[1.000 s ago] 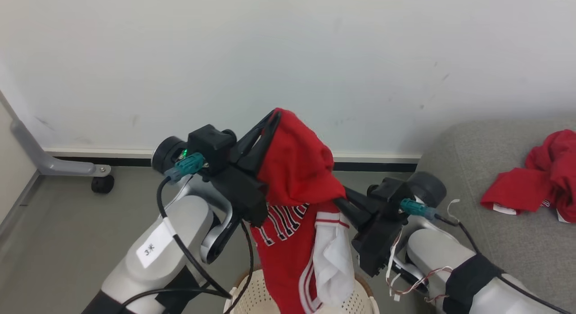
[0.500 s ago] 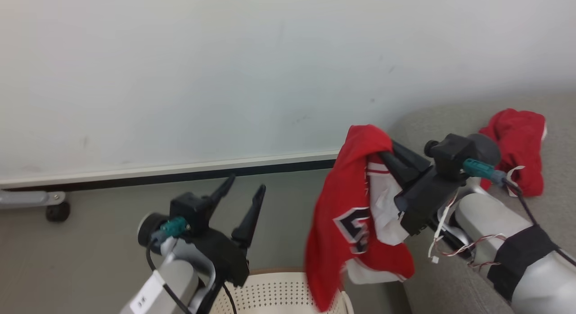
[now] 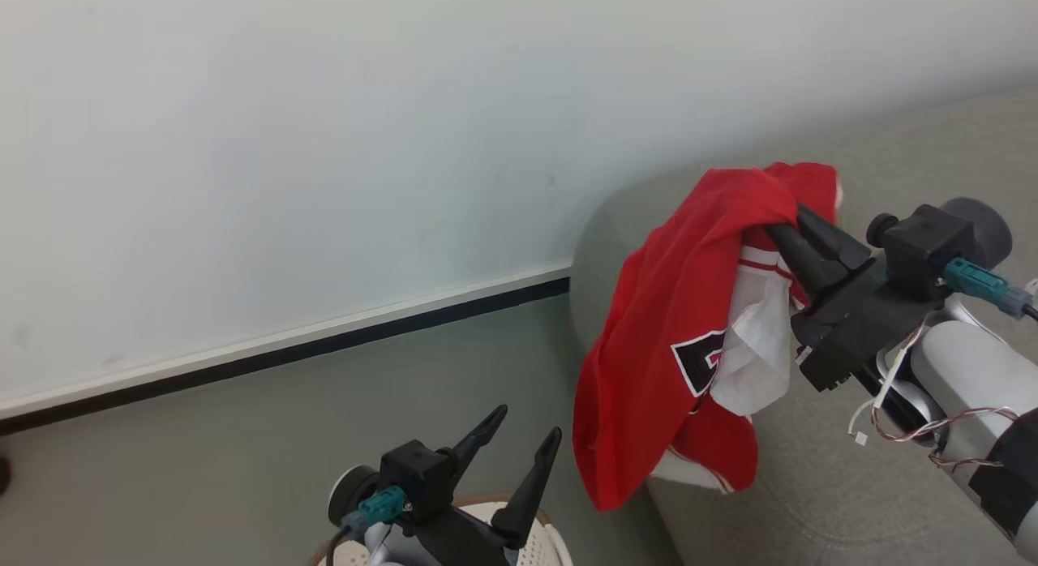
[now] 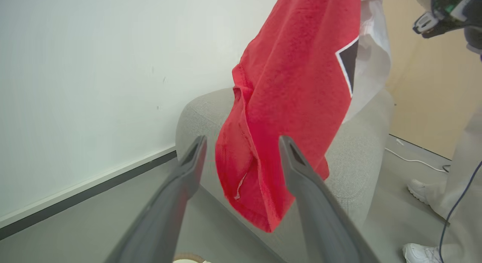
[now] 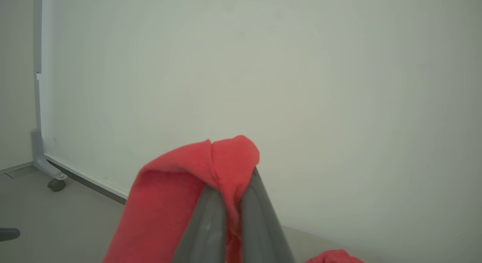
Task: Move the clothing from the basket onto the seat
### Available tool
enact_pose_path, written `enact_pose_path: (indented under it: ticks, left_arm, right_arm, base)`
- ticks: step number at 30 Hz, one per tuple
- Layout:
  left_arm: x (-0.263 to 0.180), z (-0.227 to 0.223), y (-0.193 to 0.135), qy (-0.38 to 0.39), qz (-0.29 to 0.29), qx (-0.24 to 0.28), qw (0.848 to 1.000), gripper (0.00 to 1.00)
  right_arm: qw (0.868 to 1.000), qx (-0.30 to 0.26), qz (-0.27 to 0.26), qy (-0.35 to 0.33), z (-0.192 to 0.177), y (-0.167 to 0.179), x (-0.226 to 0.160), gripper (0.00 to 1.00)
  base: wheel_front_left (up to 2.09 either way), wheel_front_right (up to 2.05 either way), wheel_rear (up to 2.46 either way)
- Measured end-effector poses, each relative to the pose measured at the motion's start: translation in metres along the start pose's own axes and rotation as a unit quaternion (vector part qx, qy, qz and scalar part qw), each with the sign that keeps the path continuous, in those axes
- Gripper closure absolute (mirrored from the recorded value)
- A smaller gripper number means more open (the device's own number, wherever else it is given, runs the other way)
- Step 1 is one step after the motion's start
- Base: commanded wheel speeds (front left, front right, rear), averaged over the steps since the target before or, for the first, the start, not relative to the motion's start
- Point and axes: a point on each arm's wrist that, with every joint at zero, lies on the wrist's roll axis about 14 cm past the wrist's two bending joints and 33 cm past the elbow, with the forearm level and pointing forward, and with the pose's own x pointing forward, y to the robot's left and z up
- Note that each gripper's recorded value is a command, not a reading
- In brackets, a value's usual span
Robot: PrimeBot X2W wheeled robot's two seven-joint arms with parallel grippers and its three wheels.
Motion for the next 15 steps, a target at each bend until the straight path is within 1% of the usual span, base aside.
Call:
enact_pose_path:
  ticks: [3, 8, 15]
  left_arm:
    - [0.006, -0.003, -0.017, 0.002, -0.025, 0.001, 1.0, 0.0]
    - [0.014, -0.01, -0.037, 0.009, -0.051, -0.008, 0.999, 0.0]
    - [0.026, -0.016, -0.06, 0.014, -0.093, -0.01, 0.996, 0.0]
  right_arm:
    - [1.0, -0.005, -0.019, 0.006, 0.001, -0.009, -0.016, 1.0]
    - [0.999, -0.007, -0.044, 0.016, 0.003, -0.02, -0.038, 1.0]
    - [0.994, 0.003, -0.094, 0.058, -0.017, -0.044, -0.071, 1.0]
  base:
    - [0.0, 0.0, 0.0]
    - [0.0, 0.0, 0.0]
    - [0.0, 0.0, 0.0]
